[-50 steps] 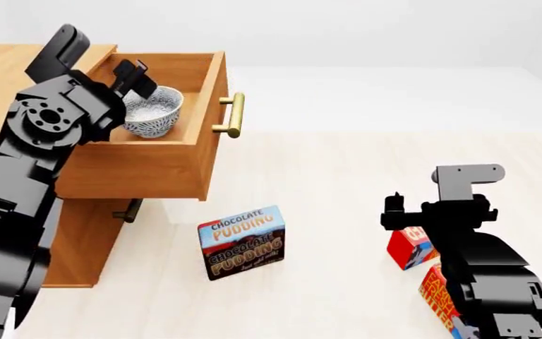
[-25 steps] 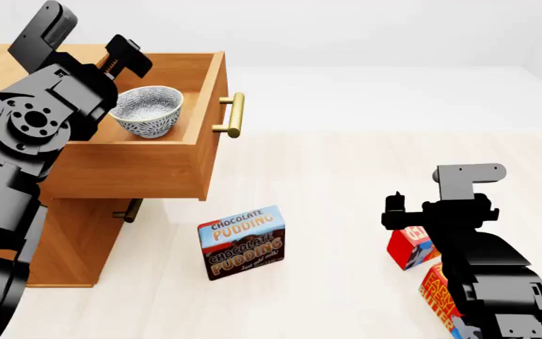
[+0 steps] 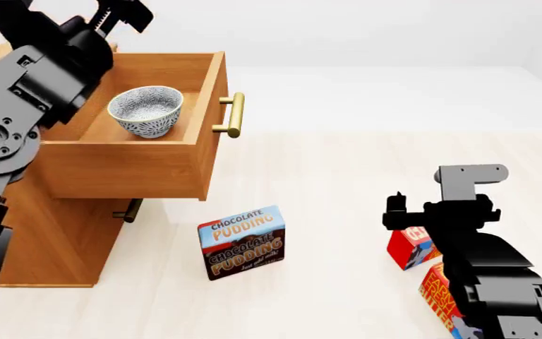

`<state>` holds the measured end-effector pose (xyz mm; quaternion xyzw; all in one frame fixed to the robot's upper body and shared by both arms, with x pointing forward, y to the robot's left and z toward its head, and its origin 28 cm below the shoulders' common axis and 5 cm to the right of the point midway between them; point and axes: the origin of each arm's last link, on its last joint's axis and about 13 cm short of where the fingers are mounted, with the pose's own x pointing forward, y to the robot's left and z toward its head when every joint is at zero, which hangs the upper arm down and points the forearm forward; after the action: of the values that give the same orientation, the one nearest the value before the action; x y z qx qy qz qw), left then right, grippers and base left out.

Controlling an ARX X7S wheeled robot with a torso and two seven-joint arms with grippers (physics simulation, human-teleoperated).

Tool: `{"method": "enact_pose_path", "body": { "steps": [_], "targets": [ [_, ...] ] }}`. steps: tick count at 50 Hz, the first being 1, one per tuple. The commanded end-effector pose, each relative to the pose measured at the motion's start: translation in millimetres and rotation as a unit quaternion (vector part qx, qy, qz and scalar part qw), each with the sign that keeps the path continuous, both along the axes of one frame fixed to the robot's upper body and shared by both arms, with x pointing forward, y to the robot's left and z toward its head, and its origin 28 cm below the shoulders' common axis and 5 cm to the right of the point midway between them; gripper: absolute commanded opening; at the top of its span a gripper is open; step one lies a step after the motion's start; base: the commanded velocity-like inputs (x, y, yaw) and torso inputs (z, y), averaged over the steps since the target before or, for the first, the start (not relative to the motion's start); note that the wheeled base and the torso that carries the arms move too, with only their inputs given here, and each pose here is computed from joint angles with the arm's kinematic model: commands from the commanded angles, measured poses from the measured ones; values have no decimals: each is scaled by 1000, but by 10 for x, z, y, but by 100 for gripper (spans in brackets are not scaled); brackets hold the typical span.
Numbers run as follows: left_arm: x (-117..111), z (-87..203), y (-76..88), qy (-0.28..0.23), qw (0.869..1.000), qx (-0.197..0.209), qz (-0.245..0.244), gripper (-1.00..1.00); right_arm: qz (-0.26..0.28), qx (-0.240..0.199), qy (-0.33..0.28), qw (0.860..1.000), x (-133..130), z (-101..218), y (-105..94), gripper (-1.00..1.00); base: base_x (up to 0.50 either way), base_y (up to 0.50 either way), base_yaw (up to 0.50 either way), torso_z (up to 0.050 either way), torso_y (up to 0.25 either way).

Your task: Put the bowl in the top drawer of the cabinet.

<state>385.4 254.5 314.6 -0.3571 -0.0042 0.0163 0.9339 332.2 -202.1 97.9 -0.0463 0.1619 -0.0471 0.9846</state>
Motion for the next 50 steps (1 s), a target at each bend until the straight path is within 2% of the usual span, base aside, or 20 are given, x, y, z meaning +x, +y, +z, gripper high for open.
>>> {"method": "enact_pose_path", "body": {
  "steps": [1,6,8,15,20,25,27,33,37,42,50],
  "targets": [
    [-309,96,-69,-80,995,16,-63,100,2,3,-5,1000,-26,25,19,100,0,0,0,0,0],
    [-503,25,-108,-122,986,45,-102,100,-14,20,-39,999,-105,159,44,100,0,0,0,0,0],
    [-559,-27,-118,-134,983,56,-116,100,-16,39,-56,998,-152,248,65,100,0,0,0,0,0],
    [-802,-207,-139,-182,965,111,-156,100,-19,68,-118,990,-360,560,140,100,0,0,0,0,0],
    [-1023,-327,-133,-207,955,124,-171,100,-29,59,-154,986,-494,722,166,100,0,0,0,0,0],
    [-1212,-445,-115,-228,945,139,-189,100,-23,69,-188,980,-655,881,203,100,0,0,0,0,0],
    [-1283,-499,-104,-235,943,148,-185,100,-30,51,-213,975,-743,942,227,100,0,0,0,0,0],
    [-1489,-561,-78,-269,935,155,-170,100,-31,36,-264,963,-976,1113,272,100,0,0,0,0,0],
    [-1614,-592,-65,-276,934,153,-167,100,-19,40,-293,955,-1152,1194,304,100,0,0,0,0,0],
    [-1759,-669,-56,-296,929,163,-149,100,-30,1,-337,941,-1348,1211,317,100,0,0,0,0,0],
    [-1978,-783,-74,-321,921,189,-116,100,7,-2,-364,931,-1554,1128,373,100,0,0,0,0,0]
  ]
}}
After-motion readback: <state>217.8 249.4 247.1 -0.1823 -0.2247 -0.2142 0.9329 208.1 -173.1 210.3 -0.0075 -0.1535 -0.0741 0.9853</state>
